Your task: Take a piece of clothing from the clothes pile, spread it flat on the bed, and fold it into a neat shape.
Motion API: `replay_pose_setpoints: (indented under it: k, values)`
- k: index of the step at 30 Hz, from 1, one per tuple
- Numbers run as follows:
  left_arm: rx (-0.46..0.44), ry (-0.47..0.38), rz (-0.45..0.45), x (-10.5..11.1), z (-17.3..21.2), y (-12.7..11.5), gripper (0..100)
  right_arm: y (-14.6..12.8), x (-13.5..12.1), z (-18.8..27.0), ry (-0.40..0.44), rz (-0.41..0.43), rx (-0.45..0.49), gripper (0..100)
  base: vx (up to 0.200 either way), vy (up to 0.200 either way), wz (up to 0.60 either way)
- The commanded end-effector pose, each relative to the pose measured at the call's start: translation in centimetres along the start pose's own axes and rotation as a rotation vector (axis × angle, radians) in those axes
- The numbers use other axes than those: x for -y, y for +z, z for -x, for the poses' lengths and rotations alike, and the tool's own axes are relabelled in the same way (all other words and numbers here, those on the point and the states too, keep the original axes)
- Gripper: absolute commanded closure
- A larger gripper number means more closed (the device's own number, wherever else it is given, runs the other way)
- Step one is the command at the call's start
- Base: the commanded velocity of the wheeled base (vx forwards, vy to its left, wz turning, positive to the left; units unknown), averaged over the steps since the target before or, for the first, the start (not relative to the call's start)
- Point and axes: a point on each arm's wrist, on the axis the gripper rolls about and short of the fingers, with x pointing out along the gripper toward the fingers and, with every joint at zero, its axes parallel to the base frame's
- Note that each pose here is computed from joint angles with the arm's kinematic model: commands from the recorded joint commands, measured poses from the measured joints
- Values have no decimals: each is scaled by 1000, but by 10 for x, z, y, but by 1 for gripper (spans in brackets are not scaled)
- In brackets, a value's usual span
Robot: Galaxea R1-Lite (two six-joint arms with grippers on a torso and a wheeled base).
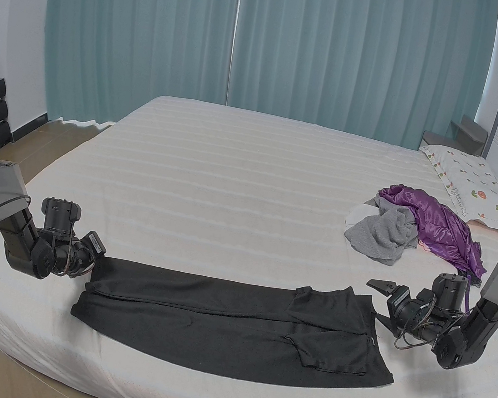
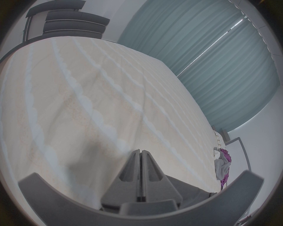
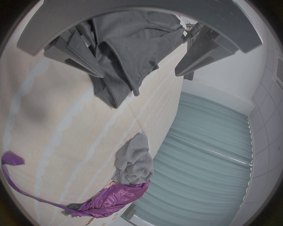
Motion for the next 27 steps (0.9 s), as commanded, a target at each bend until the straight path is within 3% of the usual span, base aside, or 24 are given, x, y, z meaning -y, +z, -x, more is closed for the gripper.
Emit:
replay_pose_setpoints:
  k: [1,10,18,26,27]
  values:
    - [9,-9,0,1,-6,3,100,10,7,-7,-5,-7,26,0,0,0,0]
    - [12,-13,21,2,-10,4,100,13,18,-20,-39,-3,31,0,0,0,0]
    - [11,-14,23,1,-12,4,100,13,31,-42,-76,62,63,0,0,0,0]
    - [9,-12,23,1,-13,3,100,10,27,-52,-80,71,48,0,0,0,0]
    - [9,-12,23,1,-13,3,100,9,28,-53,-84,72,47,100,0,0,0]
